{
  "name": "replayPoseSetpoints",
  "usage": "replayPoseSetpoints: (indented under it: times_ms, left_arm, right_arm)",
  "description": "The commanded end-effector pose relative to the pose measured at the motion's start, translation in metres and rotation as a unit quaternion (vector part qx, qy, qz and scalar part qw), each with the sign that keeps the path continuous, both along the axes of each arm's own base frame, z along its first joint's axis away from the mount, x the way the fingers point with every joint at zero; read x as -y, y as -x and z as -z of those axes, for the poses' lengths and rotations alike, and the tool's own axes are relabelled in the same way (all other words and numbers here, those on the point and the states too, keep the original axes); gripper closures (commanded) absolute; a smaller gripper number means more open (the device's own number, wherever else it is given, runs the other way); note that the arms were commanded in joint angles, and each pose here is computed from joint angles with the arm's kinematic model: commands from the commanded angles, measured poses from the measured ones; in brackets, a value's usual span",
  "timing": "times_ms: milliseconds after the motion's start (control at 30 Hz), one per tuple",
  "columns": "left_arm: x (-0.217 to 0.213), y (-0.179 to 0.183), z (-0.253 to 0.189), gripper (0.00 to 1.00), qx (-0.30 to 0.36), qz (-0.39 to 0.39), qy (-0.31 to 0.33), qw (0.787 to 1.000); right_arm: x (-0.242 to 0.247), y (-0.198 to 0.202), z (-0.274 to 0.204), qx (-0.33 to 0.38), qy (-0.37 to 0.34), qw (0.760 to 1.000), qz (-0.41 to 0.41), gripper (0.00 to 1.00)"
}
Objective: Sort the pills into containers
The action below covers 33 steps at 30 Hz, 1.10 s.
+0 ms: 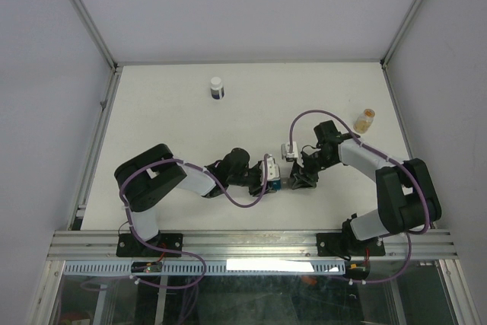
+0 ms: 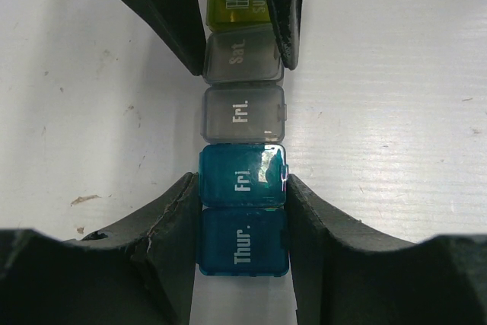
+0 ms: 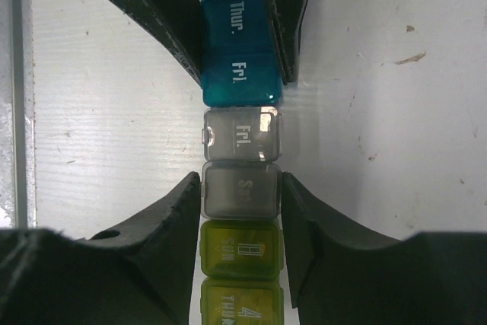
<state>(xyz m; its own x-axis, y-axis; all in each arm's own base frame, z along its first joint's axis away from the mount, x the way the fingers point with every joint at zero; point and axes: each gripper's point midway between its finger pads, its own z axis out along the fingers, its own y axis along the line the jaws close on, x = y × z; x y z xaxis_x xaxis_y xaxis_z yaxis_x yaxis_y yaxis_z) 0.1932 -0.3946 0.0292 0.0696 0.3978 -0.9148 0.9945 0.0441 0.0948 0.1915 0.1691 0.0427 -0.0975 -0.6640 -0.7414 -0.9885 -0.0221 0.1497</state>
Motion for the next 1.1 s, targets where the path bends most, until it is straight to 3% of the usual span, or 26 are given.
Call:
replayPoseSetpoints:
  times_ms: [0,633,1067]
  left_arm:
    - [0.007,0.006,-0.014,0.94,0.003,0.02,0.009,1.0]
    - [0.012,0.003,-0.015,0.94,-0.008,0.016,0.002,1.0]
    - [0.014,-0.002,-0.011,0.94,-0.01,0.009,-0.006,1.0]
  right_arm:
    - [-0.006,-0.026,-0.025,0.037,-0.029,0.998,0.047,0.5]
    - [0.015,-0.073,-0.024,0.09,0.031,0.981,0.17,0.51]
    - [0.018,-0.078,0.008,0.093,0.112,0.974,0.175,0.64]
